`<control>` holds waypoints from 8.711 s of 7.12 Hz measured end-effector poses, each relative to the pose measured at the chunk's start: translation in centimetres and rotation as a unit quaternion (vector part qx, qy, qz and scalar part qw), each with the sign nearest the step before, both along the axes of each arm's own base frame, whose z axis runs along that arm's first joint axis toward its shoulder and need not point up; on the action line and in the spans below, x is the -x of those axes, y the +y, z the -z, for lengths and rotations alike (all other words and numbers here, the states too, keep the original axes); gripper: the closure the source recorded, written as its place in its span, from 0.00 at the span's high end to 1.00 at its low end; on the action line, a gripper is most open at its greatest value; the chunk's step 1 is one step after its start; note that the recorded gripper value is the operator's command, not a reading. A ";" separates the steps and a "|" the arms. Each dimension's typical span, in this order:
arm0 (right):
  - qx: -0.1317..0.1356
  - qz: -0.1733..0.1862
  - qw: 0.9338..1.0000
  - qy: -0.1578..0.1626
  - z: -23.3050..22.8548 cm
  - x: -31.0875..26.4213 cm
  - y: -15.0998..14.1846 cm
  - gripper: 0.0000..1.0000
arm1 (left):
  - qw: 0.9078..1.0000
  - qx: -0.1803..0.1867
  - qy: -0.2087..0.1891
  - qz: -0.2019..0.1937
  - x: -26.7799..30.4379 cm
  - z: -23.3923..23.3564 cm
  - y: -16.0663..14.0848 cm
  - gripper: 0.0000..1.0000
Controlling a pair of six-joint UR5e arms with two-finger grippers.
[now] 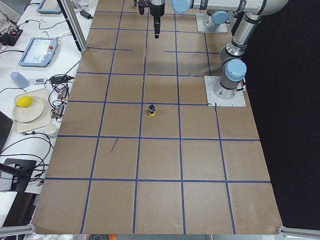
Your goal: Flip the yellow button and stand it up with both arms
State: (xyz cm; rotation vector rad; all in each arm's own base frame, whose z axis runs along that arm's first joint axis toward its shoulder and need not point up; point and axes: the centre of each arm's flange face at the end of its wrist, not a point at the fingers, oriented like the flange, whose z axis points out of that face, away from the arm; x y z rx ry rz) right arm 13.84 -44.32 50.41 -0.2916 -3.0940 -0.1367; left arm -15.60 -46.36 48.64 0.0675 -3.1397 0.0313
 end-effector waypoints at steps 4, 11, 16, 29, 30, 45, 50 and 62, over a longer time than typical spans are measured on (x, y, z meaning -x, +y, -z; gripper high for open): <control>0.002 -0.004 1.000 0.019 -0.3 0.4 0.2 1.00 | 1.000 -0.003 -0.004 0.024 -4.2 0.0 -0.5 1.00; -0.007 -0.001 1.000 -0.010 0.0 -0.2 0.4 1.00 | 0.956 -0.051 0.035 0.288 -28.5 16.4 -3.2 1.00; -0.005 0.004 1.000 -0.006 0.0 -0.2 0.4 1.00 | 0.885 -0.043 0.045 0.462 -35.0 26.4 -4.4 0.80; -0.002 0.002 1.000 -0.006 -0.2 -0.1 0.3 1.00 | 0.873 -0.008 0.076 0.482 -33.0 24.4 -4.5 0.11; -0.001 0.002 1.000 -0.006 -0.2 -0.2 0.3 1.00 | 0.867 0.027 0.122 0.482 -32.0 23.7 -4.8 0.11; -0.047 0.288 0.882 -0.370 -0.2 3.8 -5.9 0.99 | 0.549 0.362 0.749 0.080 14.7 22.8 2.7 0.11; -0.062 0.309 0.874 -0.369 0.3 3.5 -6.2 0.87 | 0.533 0.371 0.756 0.081 15.8 21.6 2.3 0.11; -0.084 0.322 0.864 -0.378 1.5 2.7 -7.5 0.26 | 0.534 0.366 0.758 0.080 15.7 21.2 2.7 1.00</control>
